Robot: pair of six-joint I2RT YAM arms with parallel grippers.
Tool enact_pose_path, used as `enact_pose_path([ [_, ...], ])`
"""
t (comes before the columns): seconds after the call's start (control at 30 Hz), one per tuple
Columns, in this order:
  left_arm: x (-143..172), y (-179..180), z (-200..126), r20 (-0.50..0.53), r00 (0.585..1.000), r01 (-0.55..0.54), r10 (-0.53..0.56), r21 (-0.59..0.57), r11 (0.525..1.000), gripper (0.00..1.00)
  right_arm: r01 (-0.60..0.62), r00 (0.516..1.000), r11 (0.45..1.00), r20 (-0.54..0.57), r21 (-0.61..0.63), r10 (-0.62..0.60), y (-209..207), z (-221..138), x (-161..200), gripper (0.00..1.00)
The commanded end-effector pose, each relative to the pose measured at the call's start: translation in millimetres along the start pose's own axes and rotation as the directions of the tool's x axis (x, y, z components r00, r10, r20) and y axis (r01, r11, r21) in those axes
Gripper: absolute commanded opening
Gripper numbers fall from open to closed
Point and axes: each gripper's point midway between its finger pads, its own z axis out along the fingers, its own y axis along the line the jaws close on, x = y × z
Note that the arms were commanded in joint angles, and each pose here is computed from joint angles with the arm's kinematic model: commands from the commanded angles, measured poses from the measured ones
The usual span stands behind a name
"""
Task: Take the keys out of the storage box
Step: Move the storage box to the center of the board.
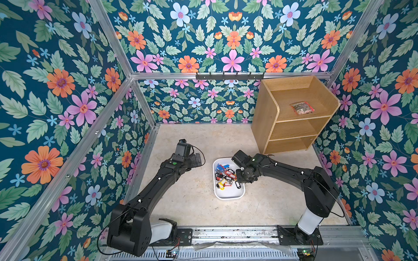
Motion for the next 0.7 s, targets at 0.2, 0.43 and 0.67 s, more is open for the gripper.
enact_pose_path([
  [0.2,4.8,-4.2,0.6,-0.011,1.0,-0.018,0.018,-0.003,1.0,0.99,-0.055,0.998,0.998,-0.01,-0.006,0.055,-3.9,-8.5,38.7,0.03],
  [0.43,8.0,-12.6,-0.3,-0.012,0.999,-0.039,0.039,0.007,0.999,0.99,-0.111,0.994,0.993,-0.022,-0.043,0.11,-2.7,-9.8,70.2,0.01],
  [0.67,11.1,-18.8,-0.2,-0.014,0.998,-0.054,0.054,0.02,0.998,0.99,-0.14,0.99,0.989,-0.035,-0.056,0.138,-9.9,-11.7,88.6,0.01],
])
